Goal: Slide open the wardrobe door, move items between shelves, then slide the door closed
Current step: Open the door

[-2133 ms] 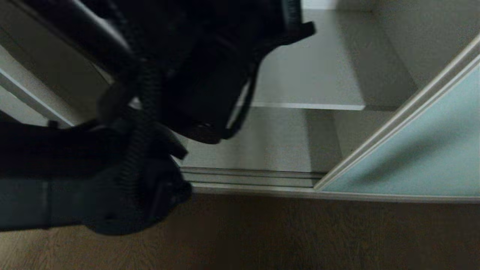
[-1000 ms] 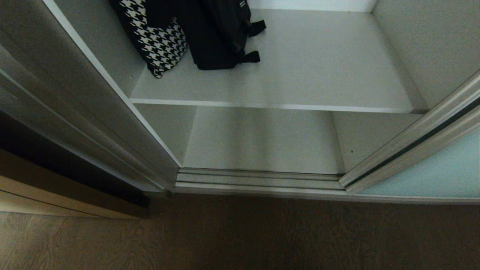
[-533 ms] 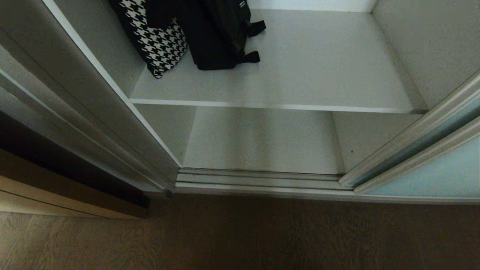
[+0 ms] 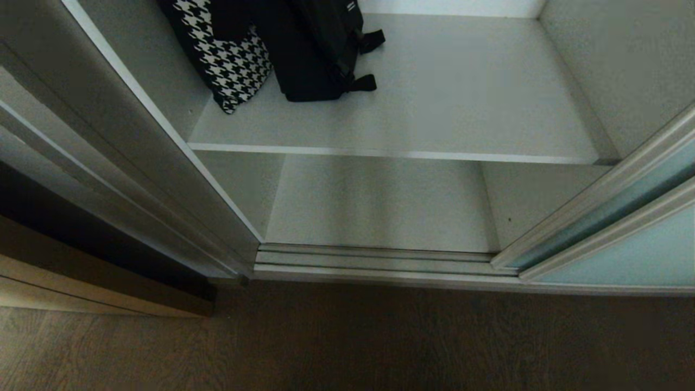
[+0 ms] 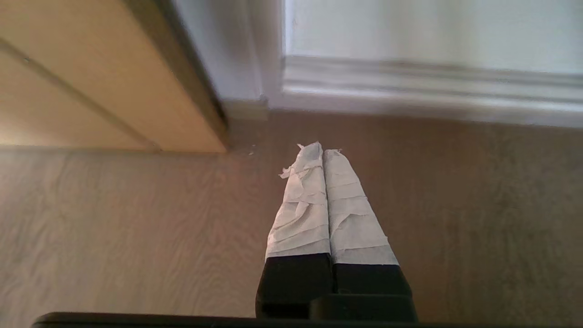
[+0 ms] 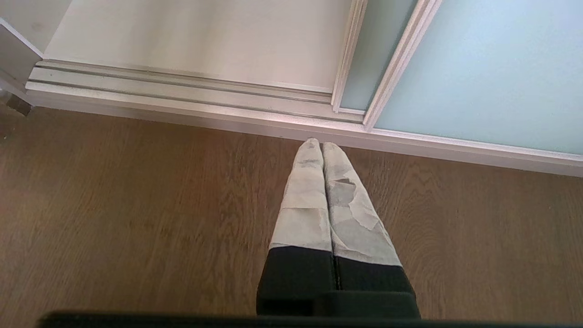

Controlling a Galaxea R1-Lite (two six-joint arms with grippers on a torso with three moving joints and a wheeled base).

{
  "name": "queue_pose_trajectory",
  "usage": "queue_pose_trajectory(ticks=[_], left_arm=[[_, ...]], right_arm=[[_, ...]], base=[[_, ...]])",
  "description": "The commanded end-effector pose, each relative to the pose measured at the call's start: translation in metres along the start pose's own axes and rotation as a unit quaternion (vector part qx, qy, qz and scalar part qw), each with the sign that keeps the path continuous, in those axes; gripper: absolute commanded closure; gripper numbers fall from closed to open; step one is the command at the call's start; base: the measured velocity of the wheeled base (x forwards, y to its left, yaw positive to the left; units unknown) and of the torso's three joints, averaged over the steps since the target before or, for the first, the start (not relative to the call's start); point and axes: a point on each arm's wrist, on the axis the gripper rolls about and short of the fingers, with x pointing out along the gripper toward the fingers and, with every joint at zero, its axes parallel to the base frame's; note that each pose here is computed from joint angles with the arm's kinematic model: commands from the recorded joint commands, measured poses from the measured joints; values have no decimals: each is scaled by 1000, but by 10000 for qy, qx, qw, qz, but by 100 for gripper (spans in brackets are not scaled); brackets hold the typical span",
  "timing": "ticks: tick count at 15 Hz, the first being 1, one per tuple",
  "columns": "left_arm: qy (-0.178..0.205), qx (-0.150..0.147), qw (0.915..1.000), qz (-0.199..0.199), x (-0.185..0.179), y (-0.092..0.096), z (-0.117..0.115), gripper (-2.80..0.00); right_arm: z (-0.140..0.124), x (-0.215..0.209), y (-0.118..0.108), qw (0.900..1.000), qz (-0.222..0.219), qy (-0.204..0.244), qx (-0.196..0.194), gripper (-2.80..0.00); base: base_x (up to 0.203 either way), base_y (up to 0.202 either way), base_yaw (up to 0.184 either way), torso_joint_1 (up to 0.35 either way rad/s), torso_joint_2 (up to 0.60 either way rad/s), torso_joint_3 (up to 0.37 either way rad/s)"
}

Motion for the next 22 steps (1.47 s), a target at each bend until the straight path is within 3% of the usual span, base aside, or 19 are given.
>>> queue_pose_trajectory(ticks=[1,3,5,6,10,12,15,16,19,21,22], left_arm=[[-454,105,9987,-200,0,-1,10,0],[-644,62,9978,-108,0,-1,13,0],[-544,-142,9971,518,0,2,11,0],[-488,-125,9967,630,0,3,10,0],[-679,51,9955,655,-1,3,14,0],[-775,383,9940,668,-1,2,17,0],[-1428,837,9834,742,-4,2,32,0],[-1482,939,9818,734,-5,2,34,0],[-1509,850,9832,569,-5,1,32,0],[-1484,796,9830,729,-5,1,31,0],[-1487,809,9839,578,-6,-2,29,0]], right_arm=[[0,0,0,10000,6,-18,1,0],[0,0,0,10000,3,-18,1,0],[0,0,0,10000,4,-16,1,0],[0,0,0,10000,2,-18,1,0],[0,0,0,10000,6,-12,1,0],[0,0,0,10000,6,-18,1,0],[0,0,0,10000,6,-18,1,0],[0,0,0,10000,3,-17,1,0],[0,0,0,10000,-2,-18,1,0],[0,0,0,10000,6,-18,1,0],[0,0,0,10000,-1,-11,1,0]], base=[[0,0,0,0,0,0],[0,0,0,0,0,0],[0,0,0,0,0,0],[0,0,0,0,0,0],[0,0,0,0,0,0],[0,0,0,0,0,0],[0,0,0,0,0,0],[0,0,0,0,0,0],[0,0,0,0,0,0],[0,0,0,0,0,0],[0,0,0,0,0,0]])
